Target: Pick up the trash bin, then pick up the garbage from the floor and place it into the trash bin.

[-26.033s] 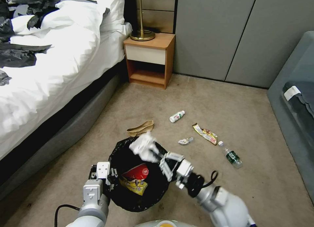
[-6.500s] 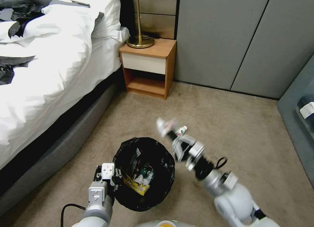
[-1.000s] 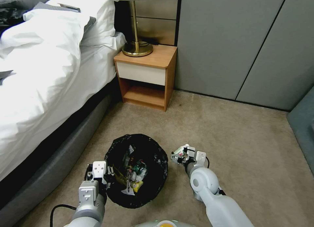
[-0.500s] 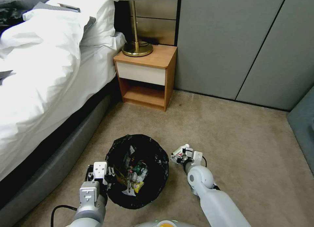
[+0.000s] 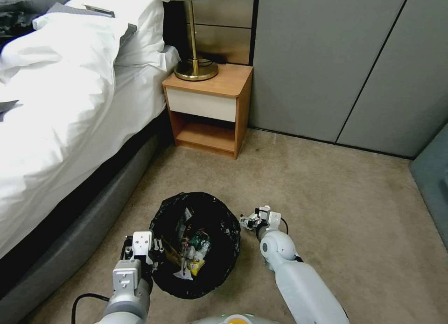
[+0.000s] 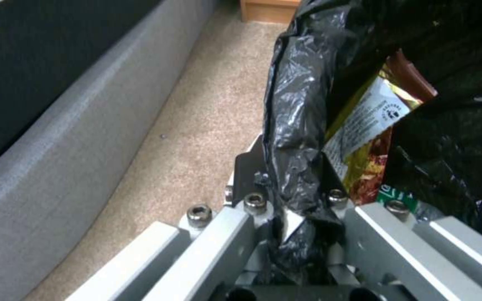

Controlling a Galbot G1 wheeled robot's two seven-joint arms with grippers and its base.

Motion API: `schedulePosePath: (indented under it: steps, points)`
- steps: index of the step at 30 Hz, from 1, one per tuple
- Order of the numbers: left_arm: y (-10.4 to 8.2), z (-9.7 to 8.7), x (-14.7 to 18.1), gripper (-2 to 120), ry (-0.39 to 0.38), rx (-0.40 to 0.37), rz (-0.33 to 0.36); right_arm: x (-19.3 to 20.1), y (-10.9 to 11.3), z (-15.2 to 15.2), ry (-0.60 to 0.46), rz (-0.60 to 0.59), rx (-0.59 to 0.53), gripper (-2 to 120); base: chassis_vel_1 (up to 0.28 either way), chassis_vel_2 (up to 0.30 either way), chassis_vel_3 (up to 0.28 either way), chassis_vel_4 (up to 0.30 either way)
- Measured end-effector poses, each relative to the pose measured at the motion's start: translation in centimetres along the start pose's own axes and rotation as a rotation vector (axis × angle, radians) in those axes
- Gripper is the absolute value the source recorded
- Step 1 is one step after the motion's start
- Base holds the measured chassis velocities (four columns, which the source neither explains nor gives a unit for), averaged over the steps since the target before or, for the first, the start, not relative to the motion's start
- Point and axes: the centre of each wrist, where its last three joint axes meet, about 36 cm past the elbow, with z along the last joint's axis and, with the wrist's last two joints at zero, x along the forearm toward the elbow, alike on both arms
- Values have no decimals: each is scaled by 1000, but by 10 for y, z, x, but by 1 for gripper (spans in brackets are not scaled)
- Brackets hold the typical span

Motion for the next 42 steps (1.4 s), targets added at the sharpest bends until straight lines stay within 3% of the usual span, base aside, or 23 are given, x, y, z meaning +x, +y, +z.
schedulePosePath:
  steps: [6,13,21,31,35,39,42]
  points:
    - [-1,1,-1,1,4,1,0,-10,-7,0,2,14,1,97,0,0,0,0]
    - [-2,3,-2,1,8,2,0,-26,-18,6,3,24,0,74,0,0,0,0]
    - [-3,4,-1,1,10,1,1,-35,-15,7,5,25,-14,45,0,0,0,0]
    - [-3,4,-1,1,9,0,3,-31,-18,7,-21,30,2,26,0,0,0,0]
    - [-3,4,-1,1,6,-2,5,-22,-25,6,-51,42,13,18,0,0,0,0]
    - [-3,3,-2,1,1,-3,10,3,-29,-3,-147,32,24,17,0,0,0,0]
    - [-3,3,-4,1,0,-6,12,46,-21,-19,-311,-38,18,17,0,0,0,0]
